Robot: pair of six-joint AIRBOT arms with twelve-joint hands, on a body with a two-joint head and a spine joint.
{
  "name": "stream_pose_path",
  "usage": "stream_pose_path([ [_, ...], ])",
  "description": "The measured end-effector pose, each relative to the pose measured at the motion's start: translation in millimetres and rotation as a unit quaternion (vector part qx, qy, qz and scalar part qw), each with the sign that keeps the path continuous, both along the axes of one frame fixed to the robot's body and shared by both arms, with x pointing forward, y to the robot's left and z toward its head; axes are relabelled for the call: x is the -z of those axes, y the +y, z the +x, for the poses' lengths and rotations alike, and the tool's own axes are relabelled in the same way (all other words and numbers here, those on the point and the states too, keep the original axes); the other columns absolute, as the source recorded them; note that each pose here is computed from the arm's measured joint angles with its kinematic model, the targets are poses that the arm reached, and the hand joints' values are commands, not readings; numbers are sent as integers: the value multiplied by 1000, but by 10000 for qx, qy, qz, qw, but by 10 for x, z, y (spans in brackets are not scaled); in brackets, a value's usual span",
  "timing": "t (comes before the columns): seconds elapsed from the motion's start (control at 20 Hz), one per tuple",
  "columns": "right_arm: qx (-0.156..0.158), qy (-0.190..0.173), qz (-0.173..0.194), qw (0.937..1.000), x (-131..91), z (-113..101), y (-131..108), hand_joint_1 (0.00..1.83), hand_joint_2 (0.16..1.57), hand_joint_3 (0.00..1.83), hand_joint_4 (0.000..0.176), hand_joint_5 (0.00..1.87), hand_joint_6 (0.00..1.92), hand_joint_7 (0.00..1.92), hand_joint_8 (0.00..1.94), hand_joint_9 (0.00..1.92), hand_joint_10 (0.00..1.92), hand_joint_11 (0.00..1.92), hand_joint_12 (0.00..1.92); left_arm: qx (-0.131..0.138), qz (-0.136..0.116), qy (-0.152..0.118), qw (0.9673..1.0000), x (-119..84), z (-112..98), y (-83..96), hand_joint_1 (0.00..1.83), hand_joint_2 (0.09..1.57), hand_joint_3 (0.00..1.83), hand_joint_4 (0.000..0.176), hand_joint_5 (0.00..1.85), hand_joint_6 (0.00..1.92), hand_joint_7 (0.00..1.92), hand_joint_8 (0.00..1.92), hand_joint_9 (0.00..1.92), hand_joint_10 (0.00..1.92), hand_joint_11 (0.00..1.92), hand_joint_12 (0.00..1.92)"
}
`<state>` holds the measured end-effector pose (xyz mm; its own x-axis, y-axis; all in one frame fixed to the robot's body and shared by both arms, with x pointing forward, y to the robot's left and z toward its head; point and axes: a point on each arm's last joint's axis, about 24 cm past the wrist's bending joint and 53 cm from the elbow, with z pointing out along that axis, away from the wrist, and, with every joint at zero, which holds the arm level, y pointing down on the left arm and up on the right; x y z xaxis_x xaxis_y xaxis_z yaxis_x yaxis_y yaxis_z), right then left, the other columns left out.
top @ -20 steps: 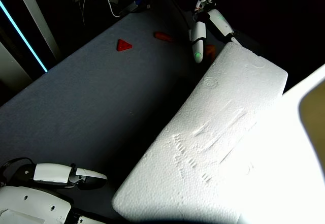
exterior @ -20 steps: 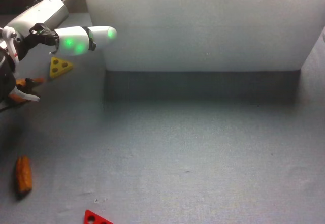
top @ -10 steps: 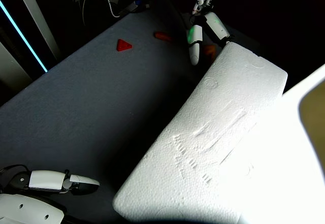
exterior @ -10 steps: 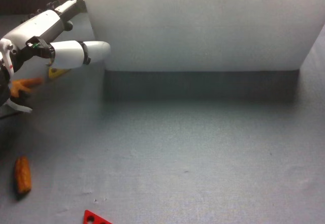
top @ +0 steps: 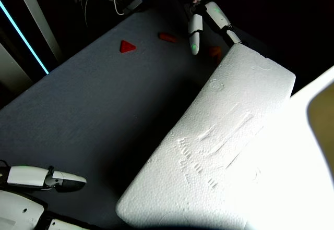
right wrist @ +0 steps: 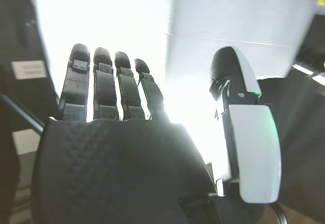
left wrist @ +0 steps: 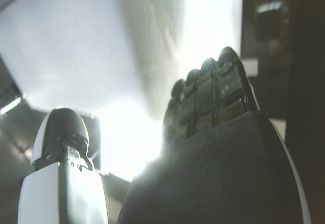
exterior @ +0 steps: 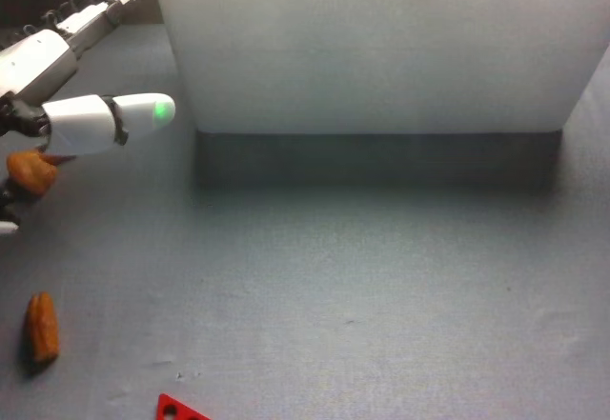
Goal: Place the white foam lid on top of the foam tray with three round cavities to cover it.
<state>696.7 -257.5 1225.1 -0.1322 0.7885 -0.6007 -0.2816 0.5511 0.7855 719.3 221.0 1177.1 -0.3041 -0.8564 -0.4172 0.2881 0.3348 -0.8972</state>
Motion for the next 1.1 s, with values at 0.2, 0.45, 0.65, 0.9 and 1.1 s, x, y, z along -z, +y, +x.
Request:
stream_pose_path([
  [0.2,-143,-70,-186,9997,51,-259,44,418,1217,2,0,0,0,0,0,0,0,0,0,182,-24,-137,9997,-54,-206,-40,494,1104,3,0,34,4,0,0,0,0,0,4],
  [0.45,-691,-429,-113,9966,-77,-582,318,341,1287,24,0,0,0,0,0,0,0,14,17,796,-4,-452,9958,-198,-569,-299,466,1133,12,4,26,0,0,0,0,0,0,0],
  [0.65,-1139,-572,-123,9918,-123,-724,544,370,1329,2,0,0,0,0,0,0,0,0,536,1265,-29,-483,9908,-200,-759,-535,355,1184,0,0,12,0,0,0,0,0,2,278],
  [0.9,-1471,-549,-87,9876,-73,-799,721,500,1351,3,0,0,0,0,0,0,0,0,249,1724,-278,-616,9827,-275,-851,-846,306,1165,0,33,0,0,0,0,0,0,0,1],
  [1.1,-1731,-464,-29,9838,9,-850,872,505,1357,0,0,0,0,0,0,0,0,1,1,2094,-336,-435,9763,-151,-932,-1112,351,1185,6,41,0,0,0,0,0,0,0,0],
])
